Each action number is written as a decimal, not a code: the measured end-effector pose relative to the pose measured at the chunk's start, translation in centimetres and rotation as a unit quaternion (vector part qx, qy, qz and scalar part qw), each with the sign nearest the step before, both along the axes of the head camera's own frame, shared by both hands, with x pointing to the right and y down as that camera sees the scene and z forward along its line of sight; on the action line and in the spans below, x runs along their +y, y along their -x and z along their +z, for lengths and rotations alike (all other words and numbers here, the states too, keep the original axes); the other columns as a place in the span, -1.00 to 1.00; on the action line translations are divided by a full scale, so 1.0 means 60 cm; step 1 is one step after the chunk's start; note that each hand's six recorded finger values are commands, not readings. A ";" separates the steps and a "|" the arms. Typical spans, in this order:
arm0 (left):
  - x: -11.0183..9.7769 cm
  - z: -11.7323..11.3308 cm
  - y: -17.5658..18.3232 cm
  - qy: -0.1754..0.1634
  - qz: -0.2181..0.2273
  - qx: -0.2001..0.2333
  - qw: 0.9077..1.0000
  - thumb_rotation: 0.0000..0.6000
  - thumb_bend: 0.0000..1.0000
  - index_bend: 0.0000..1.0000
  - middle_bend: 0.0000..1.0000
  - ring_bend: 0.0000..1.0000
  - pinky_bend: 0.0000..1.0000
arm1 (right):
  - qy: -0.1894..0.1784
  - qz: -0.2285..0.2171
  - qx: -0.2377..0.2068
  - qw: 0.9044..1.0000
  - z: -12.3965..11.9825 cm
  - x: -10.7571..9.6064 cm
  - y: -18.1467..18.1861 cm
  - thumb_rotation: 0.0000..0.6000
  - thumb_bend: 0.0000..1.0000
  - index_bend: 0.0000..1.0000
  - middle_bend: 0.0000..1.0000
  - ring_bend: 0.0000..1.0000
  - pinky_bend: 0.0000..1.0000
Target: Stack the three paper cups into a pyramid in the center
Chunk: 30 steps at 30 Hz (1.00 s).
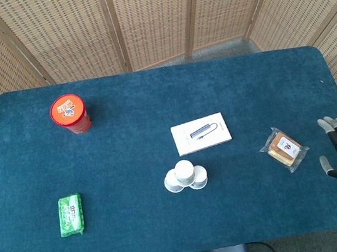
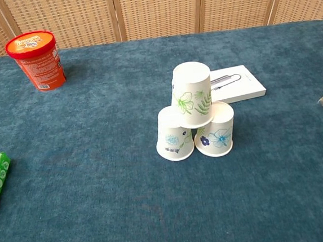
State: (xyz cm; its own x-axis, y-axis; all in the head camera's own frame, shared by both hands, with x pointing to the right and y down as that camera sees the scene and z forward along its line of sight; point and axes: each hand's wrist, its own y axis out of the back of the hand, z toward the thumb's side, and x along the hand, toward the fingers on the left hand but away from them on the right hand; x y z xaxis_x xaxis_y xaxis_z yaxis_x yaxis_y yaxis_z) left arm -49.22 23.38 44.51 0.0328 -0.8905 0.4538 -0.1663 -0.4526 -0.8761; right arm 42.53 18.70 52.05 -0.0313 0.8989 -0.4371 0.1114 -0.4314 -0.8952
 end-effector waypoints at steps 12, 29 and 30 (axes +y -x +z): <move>0.133 0.021 0.092 -0.002 -0.097 -0.015 0.995 1.00 -0.10 -1.00 -1.00 -1.00 -1.00 | -0.003 0.012 -0.003 1.000 0.019 0.033 -0.010 1.00 -0.03 -1.00 -1.00 -1.00 -1.00; 0.146 0.024 0.091 -0.016 -0.101 -0.019 0.995 1.00 -0.10 -1.00 -1.00 -1.00 -1.00 | -0.005 0.015 -0.017 1.000 0.020 0.050 -0.017 1.00 -0.03 -1.00 -1.00 -1.00 -1.00; 0.146 0.026 0.091 -0.014 -0.101 -0.020 0.995 1.00 -0.10 -1.00 -1.00 -1.00 -1.00 | -0.004 0.015 -0.018 1.000 0.020 0.049 -0.016 1.00 -0.03 -1.00 -1.00 -1.00 -1.00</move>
State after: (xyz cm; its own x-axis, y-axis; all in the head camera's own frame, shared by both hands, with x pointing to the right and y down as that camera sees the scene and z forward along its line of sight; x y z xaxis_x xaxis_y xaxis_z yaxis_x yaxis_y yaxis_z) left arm -54.65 32.13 46.05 -0.1647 -0.8893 0.4266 -0.2163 -0.3894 -0.8953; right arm 43.48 21.65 53.28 -0.0420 0.9017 -0.4304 0.1557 -0.4196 -0.8942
